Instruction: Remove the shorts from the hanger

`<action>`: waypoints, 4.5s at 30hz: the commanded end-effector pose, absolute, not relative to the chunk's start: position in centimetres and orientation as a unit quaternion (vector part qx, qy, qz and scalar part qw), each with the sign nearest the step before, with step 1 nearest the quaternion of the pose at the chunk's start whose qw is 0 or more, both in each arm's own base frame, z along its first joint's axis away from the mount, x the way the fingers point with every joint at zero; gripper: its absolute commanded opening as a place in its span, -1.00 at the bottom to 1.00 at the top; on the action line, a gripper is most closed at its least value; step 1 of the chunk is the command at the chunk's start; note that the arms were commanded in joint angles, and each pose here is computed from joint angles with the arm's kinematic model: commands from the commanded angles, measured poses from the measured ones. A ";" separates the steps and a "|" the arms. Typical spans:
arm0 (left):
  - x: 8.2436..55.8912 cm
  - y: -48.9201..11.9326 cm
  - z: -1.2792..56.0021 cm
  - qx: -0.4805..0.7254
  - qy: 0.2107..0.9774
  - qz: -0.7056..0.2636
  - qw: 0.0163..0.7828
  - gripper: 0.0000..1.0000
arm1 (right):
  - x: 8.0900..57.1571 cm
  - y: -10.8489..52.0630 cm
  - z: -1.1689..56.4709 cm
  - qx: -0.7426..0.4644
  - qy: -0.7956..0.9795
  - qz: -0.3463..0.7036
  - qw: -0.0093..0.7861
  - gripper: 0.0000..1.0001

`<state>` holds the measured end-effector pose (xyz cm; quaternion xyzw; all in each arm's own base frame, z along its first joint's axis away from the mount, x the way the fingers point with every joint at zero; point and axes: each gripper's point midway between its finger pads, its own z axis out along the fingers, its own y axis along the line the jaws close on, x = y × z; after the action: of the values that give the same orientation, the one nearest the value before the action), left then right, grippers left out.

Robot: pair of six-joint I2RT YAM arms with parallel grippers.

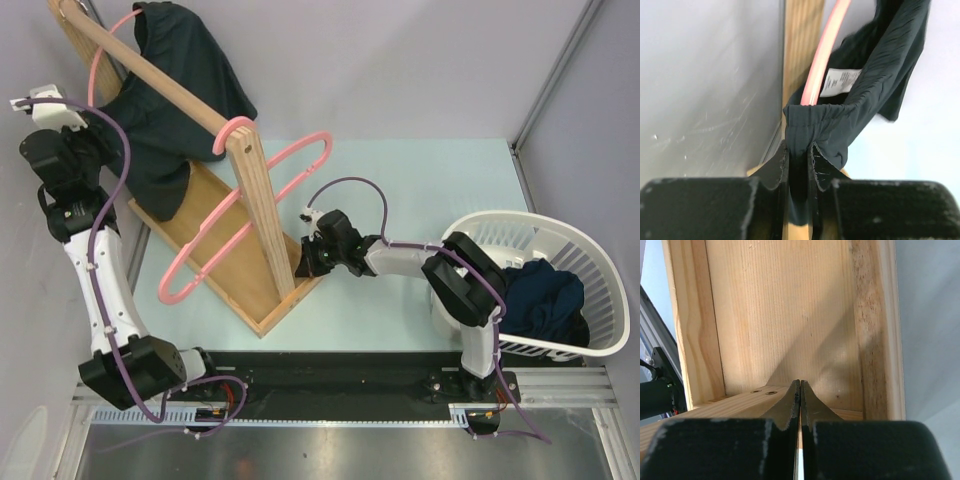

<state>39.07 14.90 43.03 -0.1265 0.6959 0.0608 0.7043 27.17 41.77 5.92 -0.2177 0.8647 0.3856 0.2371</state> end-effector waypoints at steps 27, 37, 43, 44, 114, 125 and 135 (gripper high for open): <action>32.9 8.0 41.8 -0.138 0.646 -0.174 0.730 -0.99 | 26.9 42.2 15.0 -0.197 0.806 0.504 0.240 0.36; 31.6 4.0 31.3 -0.202 0.656 -0.326 0.650 -0.99 | 31.2 36.6 19.2 -0.137 0.809 0.500 0.278 0.57; 31.4 1.6 26.7 -0.197 0.677 -0.340 0.623 -0.99 | 33.6 32.7 19.2 -0.078 0.807 0.514 0.280 0.64; 31.5 0.9 25.6 -0.196 0.687 -0.343 0.609 -0.99 | 34.4 31.4 19.7 -0.067 0.801 0.521 0.286 0.63; 25.6 -17.4 18.5 0.011 0.736 -0.492 0.464 -0.99 | 43.1 36.7 17.1 -0.136 0.850 0.296 0.413 -0.79; 26.1 -16.1 17.7 -0.011 0.784 -0.447 0.429 0.22 | 43.0 35.0 21.1 -0.129 0.830 0.289 0.459 -1.00; 27.5 -16.2 17.7 -0.027 0.786 -0.458 0.415 0.65 | 42.1 35.6 20.9 -0.114 0.835 0.316 0.437 -1.00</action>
<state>26.58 -15.62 15.97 -0.0420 0.7956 -0.4419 0.4123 43.05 35.21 17.94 -0.1047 0.8514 0.2913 0.4235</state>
